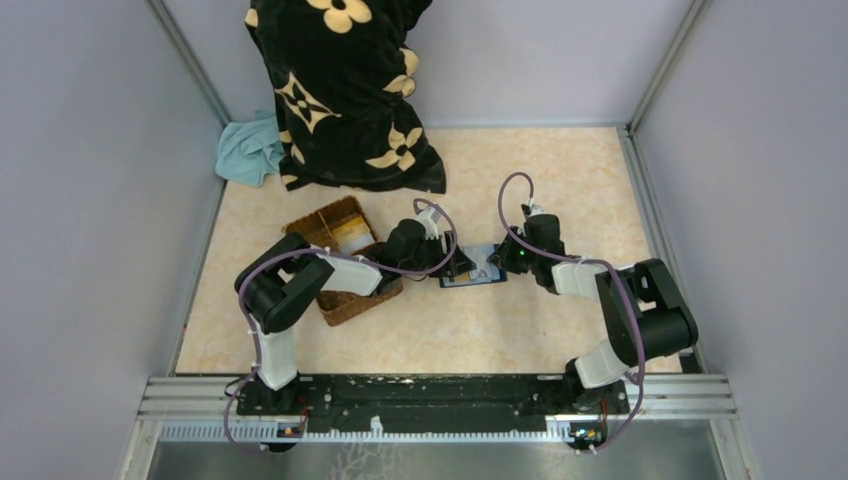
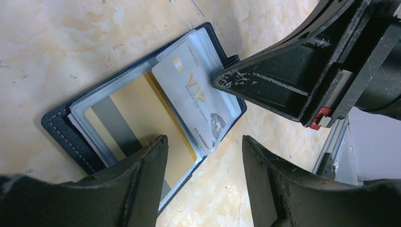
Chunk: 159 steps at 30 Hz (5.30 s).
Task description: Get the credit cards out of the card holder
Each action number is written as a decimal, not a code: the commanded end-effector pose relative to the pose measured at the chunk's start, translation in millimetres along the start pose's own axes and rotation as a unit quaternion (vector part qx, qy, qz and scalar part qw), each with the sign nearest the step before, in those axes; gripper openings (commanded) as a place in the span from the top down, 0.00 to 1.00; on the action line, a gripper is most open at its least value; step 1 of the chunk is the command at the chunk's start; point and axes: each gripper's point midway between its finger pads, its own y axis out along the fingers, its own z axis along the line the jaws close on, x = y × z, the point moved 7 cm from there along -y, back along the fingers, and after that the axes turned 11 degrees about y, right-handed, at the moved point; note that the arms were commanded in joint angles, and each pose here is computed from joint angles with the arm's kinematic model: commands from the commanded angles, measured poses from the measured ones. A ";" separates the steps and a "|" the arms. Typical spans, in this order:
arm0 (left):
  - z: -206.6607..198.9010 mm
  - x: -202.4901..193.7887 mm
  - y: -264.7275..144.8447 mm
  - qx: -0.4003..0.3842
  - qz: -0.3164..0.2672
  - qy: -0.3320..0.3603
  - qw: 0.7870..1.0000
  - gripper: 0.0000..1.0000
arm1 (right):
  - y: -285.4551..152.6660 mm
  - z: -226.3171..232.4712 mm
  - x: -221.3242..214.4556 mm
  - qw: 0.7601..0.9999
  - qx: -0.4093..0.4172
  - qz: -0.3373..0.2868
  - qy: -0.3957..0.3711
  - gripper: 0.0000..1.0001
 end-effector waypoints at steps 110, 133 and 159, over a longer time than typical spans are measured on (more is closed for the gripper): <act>-22.2 77.5 -75.6 -0.342 -0.089 0.032 0.935 0.76 | -90.0 88.0 -2.7 0.902 0.416 -0.012 -0.118 1.00; -6.9 85.3 -89.1 -0.393 -0.087 0.052 0.914 0.64 | -76.3 89.2 -23.0 0.896 0.419 0.061 -0.135 1.00; -12.3 92.6 -97.7 -0.341 -0.139 0.071 0.927 1.00 | -77.4 89.0 -18.6 0.906 0.404 0.036 -0.121 0.88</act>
